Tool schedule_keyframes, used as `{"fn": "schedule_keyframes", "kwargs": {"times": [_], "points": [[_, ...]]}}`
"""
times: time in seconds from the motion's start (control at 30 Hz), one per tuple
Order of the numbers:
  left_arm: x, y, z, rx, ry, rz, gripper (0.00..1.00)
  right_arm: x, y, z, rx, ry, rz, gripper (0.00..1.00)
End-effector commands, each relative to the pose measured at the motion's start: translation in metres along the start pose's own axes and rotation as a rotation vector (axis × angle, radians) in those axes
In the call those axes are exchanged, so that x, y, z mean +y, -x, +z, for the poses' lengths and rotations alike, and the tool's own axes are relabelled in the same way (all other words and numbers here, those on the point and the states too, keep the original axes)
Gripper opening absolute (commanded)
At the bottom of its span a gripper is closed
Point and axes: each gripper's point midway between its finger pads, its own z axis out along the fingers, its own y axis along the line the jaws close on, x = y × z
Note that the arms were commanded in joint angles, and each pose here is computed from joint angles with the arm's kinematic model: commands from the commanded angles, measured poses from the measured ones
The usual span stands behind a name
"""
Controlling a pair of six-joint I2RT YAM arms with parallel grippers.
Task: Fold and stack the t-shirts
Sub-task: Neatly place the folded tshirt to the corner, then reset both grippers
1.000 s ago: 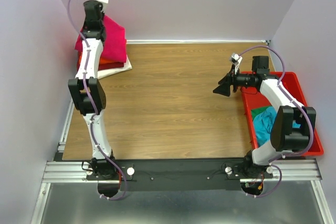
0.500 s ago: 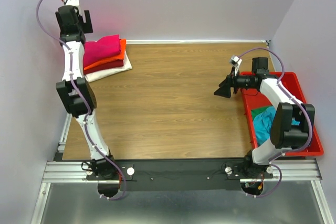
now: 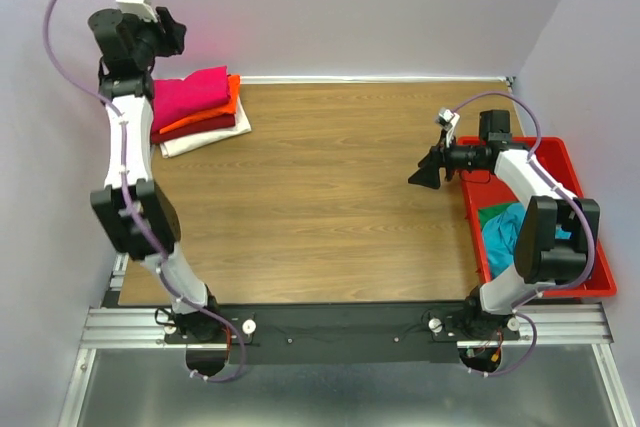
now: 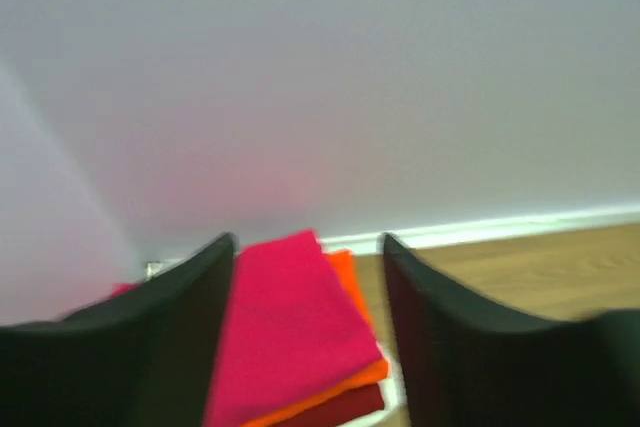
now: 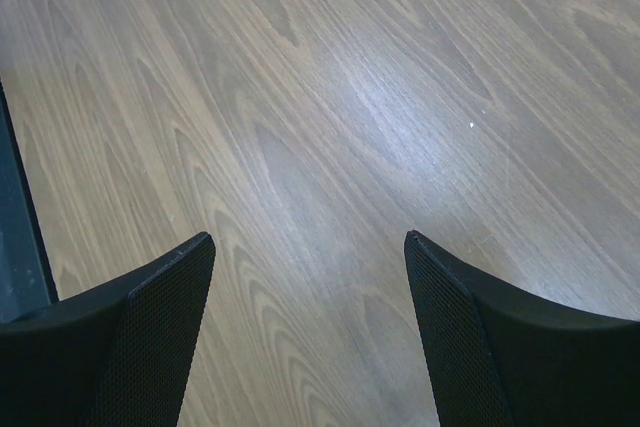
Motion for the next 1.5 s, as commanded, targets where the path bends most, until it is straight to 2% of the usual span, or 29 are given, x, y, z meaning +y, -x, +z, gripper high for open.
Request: {"fn": "schedule_keyframes", "kwargs": {"times": [0.0, 0.03, 0.07, 0.13, 0.27, 0.4, 0.5, 0.63, 0.77, 0.83, 1.07, 1.13, 1.17, 1.23, 1.27, 1.33, 1.37, 1.4, 1.47], "points": [[-0.039, -0.109, 0.038, 0.245, -0.338, -0.264, 0.52, -0.001, 0.005, -0.006, 0.001, -0.017, -0.023, 0.83], [-0.048, -0.103, 0.042, 0.243, -0.399, -0.314, 0.46, -0.001, 0.005, -0.006, 0.001, -0.013, -0.022, 0.83], [-0.048, -0.130, 0.051, 0.288, -0.422, -0.372, 0.43, -0.001, 0.004, -0.005, 0.003, -0.010, -0.019, 0.83], [-0.049, -0.142, 0.058, 0.310, -0.438, -0.440, 0.36, -0.002, 0.001, -0.004, 0.010, -0.007, -0.011, 0.83], [-0.042, -0.212, 0.062, 0.426, -0.377, -0.535, 0.35, -0.003, -0.004, -0.002, 0.022, 0.001, -0.001, 0.83], [-0.047, -0.309, 0.034, 0.608, -0.324, -0.636, 0.31, -0.004, -0.007, -0.001, 0.029, 0.010, 0.006, 0.82], [-0.054, -0.357, 0.011, 0.683, -0.306, -0.675, 0.31, -0.003, -0.007, -0.001, 0.031, 0.015, 0.010, 0.82], [-0.062, -0.384, -0.008, 0.728, -0.320, -0.701, 0.31, -0.003, -0.007, -0.001, 0.034, 0.015, 0.011, 0.82], [-0.064, -0.359, -0.004, 0.678, -0.364, -0.641, 0.32, -0.003, -0.008, -0.001, 0.033, 0.019, 0.012, 0.82], [-0.060, -0.327, 0.001, 0.637, -0.377, -0.607, 0.36, -0.002, -0.007, -0.001, 0.032, 0.022, 0.012, 0.82], [-0.058, -0.170, -0.010, 0.382, -0.395, -0.412, 0.48, -0.002, -0.004, -0.003, 0.034, 0.012, -0.004, 0.82], [-0.053, -0.151, -0.017, 0.346, -0.349, -0.383, 0.48, -0.002, -0.004, -0.004, 0.036, 0.008, -0.011, 0.82], [-0.053, -0.128, -0.024, 0.306, -0.332, -0.352, 0.50, -0.004, -0.004, -0.005, 0.042, -0.004, -0.014, 0.82], [-0.043, -0.121, -0.031, 0.291, -0.245, -0.308, 0.51, -0.003, -0.001, -0.008, 0.043, -0.017, -0.037, 0.82], [-0.044, -0.100, -0.041, 0.251, -0.223, -0.275, 0.51, -0.005, -0.001, -0.009, 0.050, -0.031, -0.044, 0.82], [-0.039, -0.099, -0.054, 0.236, -0.166, -0.243, 0.54, -0.006, 0.000, -0.012, 0.054, -0.050, -0.062, 0.82], [-0.044, -0.073, -0.066, 0.168, -0.163, -0.201, 0.56, -0.007, 0.004, -0.017, 0.061, -0.085, -0.086, 0.82], [-0.045, -0.082, -0.075, 0.172, -0.147, -0.199, 0.60, -0.007, 0.005, -0.020, 0.066, -0.103, -0.103, 0.82], [-0.048, -0.070, -0.091, 0.112, -0.125, -0.173, 0.71, -0.006, 0.008, -0.026, 0.072, -0.148, -0.130, 0.84]]}}
